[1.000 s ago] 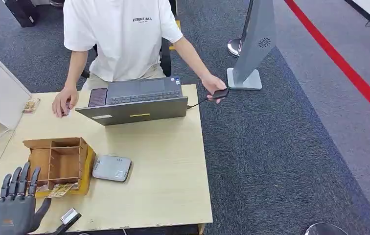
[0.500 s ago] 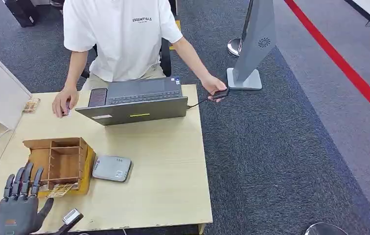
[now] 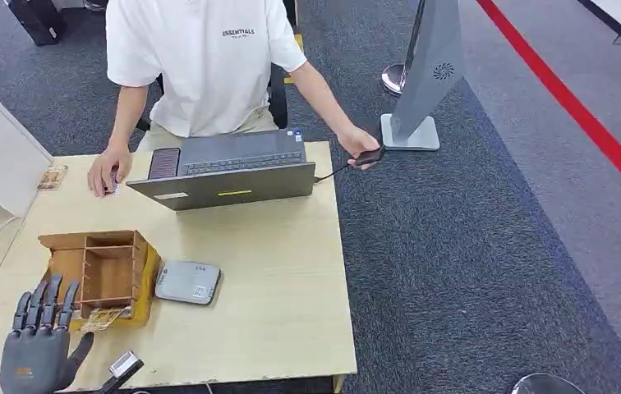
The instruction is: Pass the card to the sensor for recognition and then transmit it.
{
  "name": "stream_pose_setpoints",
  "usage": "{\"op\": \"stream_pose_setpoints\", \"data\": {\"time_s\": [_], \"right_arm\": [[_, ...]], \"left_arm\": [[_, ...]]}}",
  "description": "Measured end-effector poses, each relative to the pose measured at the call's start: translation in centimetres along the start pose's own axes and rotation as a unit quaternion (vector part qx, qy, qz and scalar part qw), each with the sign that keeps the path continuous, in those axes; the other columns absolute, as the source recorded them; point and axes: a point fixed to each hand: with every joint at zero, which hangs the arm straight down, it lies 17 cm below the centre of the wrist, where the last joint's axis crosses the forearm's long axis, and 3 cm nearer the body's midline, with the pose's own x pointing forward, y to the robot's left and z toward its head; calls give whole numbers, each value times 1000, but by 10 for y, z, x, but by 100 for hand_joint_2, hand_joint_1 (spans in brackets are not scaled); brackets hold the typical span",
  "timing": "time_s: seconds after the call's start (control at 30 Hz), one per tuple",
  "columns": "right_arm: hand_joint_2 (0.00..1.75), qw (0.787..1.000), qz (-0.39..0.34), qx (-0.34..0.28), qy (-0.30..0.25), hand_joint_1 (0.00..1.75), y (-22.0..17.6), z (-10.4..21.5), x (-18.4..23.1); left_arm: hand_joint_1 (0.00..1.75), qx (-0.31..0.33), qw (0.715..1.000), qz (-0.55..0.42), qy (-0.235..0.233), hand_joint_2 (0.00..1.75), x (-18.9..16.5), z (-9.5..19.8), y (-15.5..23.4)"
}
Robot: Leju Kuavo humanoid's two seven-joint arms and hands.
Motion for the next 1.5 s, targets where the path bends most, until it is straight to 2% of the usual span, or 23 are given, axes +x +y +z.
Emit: {"op": "stream_pose_setpoints", "data": {"time_s": [0.4,0.97,1.0,1.5], "right_arm": [[175,1000,7,1,-2,0,0,0,1],[175,1000,9,1,-3,0,0,0,2],[175,1000,9,1,-3,0,0,0,2],[175,1000,14,2,-6,0,1,0,3]], "left_arm": [[0,-2,1000,10,-25,175,26,-7,-4],[0,3,1000,14,-27,175,31,-11,-2],[175,3,1000,14,-27,175,31,-12,-2],[175,-9,999,36,-13,175,29,-7,-15]]}}
